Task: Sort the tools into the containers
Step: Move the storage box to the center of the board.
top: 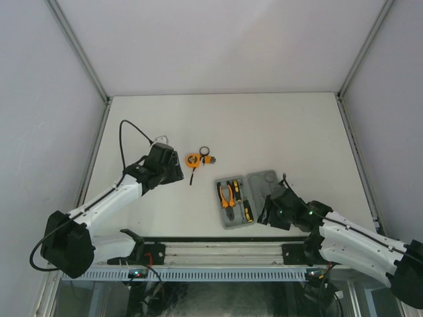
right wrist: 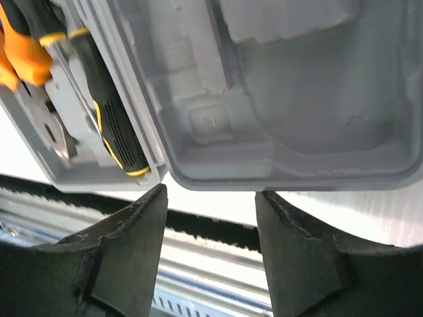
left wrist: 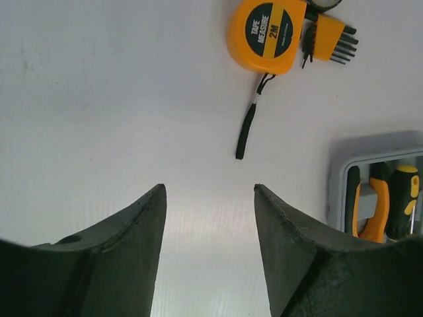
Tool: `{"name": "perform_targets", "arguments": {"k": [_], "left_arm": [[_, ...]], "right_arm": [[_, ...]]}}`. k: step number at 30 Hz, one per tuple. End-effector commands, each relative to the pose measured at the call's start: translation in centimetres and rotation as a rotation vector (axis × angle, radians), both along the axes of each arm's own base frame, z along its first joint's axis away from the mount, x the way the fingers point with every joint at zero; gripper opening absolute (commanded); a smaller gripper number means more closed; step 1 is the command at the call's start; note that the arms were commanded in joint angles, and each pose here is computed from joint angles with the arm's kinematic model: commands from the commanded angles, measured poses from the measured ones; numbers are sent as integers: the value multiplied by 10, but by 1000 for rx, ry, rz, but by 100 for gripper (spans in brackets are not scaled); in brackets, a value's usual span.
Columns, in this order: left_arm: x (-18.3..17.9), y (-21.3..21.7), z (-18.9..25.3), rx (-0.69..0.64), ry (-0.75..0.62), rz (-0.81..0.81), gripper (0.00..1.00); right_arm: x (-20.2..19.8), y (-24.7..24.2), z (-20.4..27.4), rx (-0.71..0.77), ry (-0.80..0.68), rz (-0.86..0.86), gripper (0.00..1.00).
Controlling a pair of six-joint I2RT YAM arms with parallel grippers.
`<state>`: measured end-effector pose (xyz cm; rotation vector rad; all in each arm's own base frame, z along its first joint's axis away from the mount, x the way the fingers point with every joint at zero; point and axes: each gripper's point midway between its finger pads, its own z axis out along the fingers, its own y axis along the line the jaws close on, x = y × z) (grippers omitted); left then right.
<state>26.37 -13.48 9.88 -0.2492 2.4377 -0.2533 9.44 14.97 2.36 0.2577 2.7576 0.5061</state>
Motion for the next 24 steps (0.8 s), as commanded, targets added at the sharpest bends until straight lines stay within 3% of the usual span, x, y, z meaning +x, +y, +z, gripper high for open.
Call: {"name": "perform_targets", "arguments": {"k": [1, 11, 24], "left_arm": [[33, -14, 36, -59, -90, -4, 61], [72, -28, 32, 4, -102, -45, 82], [118, -51, -2, 100, -4, -105, 88]], "right_arm": [[42, 16, 20, 86, -137, 18, 56], [38, 17, 42, 102, -175, 154, 56], [38, 16, 50, 128, -204, 137, 57]]}}
